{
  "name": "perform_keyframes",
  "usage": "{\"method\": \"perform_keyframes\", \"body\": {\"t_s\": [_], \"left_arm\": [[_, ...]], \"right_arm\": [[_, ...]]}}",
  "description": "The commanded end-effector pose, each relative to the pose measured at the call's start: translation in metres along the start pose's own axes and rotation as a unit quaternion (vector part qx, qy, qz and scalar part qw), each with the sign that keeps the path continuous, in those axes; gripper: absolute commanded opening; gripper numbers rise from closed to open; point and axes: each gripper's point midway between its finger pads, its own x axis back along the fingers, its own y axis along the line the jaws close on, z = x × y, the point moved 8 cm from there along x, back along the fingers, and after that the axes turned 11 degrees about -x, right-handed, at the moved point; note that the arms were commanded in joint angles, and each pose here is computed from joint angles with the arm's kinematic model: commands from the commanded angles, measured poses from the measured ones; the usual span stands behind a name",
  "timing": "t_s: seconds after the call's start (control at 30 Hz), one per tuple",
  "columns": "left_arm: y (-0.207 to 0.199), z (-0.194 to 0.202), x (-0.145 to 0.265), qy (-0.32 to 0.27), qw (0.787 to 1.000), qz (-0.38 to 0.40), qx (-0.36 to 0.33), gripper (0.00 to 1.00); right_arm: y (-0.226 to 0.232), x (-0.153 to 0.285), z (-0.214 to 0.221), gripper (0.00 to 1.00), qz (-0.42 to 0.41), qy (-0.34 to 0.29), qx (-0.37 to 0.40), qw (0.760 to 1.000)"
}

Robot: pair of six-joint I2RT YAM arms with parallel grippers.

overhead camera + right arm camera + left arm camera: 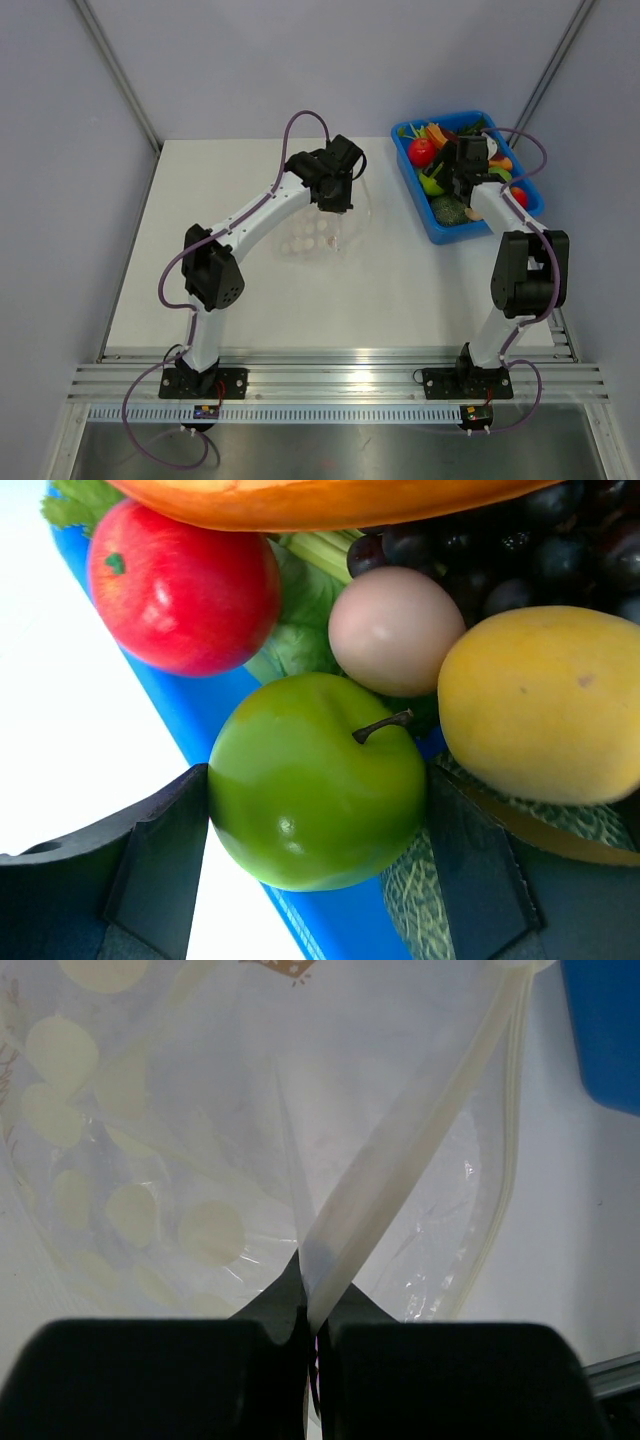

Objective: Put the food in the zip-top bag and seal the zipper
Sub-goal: Pick up the fake fruit from the bin.

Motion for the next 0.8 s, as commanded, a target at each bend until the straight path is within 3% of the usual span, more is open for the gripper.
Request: {"method": "perform_keyframes", "body": {"t_s": [0.0,0.77], "left_arm": [[-0.005,-0.011,0.001,-0.022,0.999,0.023,0.006,0.00],[-0.064,-0.037,-0.026,-0.030,0.982,0.175,0.071,0.00]], "right_arm": [[0.015,0.032,-0.025,0.62,-0.033,-0.056,0.004,0.998],[0.007,0.099,-0.032,0.63,-0.048,-0.081,0.028,0.995]]}}
